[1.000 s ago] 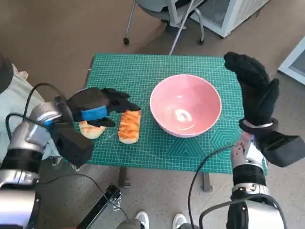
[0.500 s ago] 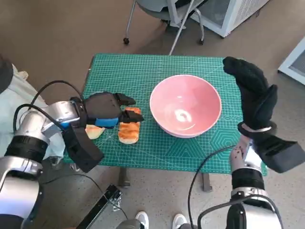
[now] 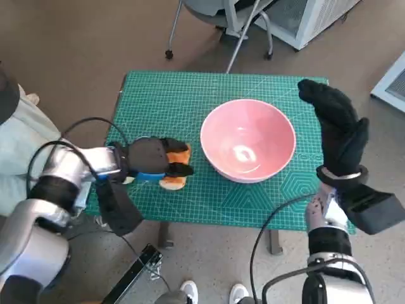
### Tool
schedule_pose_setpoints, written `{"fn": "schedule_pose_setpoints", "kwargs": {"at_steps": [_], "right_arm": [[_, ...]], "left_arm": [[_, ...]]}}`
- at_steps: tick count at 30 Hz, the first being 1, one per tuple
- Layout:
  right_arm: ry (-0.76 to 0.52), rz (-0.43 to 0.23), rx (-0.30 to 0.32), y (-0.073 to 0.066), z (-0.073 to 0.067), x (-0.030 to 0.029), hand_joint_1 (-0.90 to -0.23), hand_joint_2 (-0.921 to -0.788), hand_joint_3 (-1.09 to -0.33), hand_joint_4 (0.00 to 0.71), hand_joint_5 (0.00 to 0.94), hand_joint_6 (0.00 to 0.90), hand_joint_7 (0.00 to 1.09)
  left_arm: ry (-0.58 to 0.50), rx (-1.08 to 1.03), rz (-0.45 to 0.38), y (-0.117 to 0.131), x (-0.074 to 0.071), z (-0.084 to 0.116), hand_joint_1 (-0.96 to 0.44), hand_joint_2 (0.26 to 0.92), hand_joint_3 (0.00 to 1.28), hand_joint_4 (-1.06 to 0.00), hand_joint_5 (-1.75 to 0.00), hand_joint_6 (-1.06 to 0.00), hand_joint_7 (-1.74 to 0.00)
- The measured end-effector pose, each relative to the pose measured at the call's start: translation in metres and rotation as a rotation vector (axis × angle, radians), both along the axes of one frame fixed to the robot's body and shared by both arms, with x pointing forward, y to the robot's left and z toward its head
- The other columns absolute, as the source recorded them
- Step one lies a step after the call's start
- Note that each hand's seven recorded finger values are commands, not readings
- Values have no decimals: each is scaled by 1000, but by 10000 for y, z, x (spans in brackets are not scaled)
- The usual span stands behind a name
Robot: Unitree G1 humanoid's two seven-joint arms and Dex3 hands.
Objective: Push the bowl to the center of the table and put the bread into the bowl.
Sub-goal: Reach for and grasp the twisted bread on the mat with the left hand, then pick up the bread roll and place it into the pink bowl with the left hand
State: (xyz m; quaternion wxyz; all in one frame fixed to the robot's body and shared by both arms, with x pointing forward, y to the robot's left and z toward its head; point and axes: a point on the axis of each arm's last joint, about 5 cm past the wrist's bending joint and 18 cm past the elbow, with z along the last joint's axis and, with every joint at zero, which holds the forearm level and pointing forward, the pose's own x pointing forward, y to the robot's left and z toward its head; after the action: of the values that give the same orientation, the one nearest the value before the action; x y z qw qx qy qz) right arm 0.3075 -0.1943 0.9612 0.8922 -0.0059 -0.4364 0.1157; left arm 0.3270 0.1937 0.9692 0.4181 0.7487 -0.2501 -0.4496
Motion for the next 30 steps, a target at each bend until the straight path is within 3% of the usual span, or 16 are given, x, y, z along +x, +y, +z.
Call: {"fn": "schedule_pose_setpoints", "kwargs": {"at_steps": [4, 5, 6, 7, 10, 17, 30], "right_arm": [[-5, -8, -6, 6, 3, -3, -590, -921, -799, 342, 1, 45, 810], [-5, -9, -9, 8, 3, -4, -591, -921, -799, 342, 1, 45, 810], [-6, -11, -11, 8, 2, -6, -593, -921, -799, 341, 1, 45, 811], [-6, -13, -13, 6, 0, -8, -594, -921, -799, 341, 1, 44, 812], [-5, -21, -18, -2, -7, -15, -595, -921, -800, 340, 0, 43, 815], [-4, -31, -19, -6, -18, -25, -588, -921, -814, 337, 0, 36, 825], [0, -27, -17, 8, -22, -23, -584, -921, -819, 334, 0, 30, 835]], "left_arm": [[-1, -10, -5, -24, 8, -41, -47, 900, 24, -668, -82, -683, -118], [1, -15, -3, -21, 6, -52, -37, 904, 43, -660, -289, -661, -355], [4, -22, 0, -19, 5, -59, -24, 910, 93, -623, -618, -604, -725], [7, -30, 5, -14, 4, -65, -15, 914, 111, -612, -808, -589, -946], [17, -65, 20, -4, 2, -68, -5, 919, 109, -621, -1010, -598, -1185], [70, -179, 57, 30, -16, -48, -1, 920, 60, -670, -1072, -670, -1213], [137, -318, 160, 183, -26, 108, 0, 920, 41, -686, -1093, -692, -1172]]}}
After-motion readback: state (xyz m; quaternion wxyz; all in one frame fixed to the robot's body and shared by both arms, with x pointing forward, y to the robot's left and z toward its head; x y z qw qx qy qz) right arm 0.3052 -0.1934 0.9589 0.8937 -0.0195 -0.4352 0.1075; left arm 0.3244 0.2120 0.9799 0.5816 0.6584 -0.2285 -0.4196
